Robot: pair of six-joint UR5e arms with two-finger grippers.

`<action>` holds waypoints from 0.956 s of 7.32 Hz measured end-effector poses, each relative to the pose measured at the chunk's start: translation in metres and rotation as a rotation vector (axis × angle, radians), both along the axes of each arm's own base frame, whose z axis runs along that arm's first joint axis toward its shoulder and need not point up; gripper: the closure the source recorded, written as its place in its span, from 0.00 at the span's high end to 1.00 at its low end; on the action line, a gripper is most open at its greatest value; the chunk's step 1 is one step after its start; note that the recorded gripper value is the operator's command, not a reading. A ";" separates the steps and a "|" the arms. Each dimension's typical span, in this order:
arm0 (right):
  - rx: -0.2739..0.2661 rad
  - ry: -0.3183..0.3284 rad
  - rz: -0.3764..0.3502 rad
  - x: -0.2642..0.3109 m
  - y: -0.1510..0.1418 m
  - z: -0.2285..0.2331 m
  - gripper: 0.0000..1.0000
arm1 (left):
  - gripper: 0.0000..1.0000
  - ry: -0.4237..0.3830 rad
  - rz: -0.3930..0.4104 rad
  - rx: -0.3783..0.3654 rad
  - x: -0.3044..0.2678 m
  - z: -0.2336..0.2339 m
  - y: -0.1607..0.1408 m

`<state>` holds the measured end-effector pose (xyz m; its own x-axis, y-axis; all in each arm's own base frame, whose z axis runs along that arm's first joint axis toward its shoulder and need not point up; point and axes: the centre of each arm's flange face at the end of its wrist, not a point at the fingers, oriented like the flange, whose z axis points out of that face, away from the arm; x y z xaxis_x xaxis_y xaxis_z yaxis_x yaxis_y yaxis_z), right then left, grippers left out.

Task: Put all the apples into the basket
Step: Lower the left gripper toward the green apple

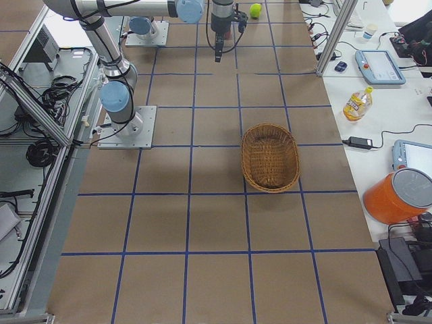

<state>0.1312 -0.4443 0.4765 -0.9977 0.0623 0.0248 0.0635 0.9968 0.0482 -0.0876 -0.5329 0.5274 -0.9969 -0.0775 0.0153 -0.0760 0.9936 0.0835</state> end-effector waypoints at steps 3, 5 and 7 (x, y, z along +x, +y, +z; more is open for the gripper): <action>0.000 0.000 0.000 0.000 0.002 -0.002 1.00 | 1.00 -0.002 0.043 0.010 -0.004 -0.002 0.017; 0.001 0.001 0.001 0.000 0.001 -0.003 1.00 | 1.00 0.003 0.058 -0.005 -0.006 0.007 0.029; 0.002 0.001 0.002 0.000 0.002 -0.003 1.00 | 1.00 0.017 0.061 -0.002 -0.008 0.007 0.039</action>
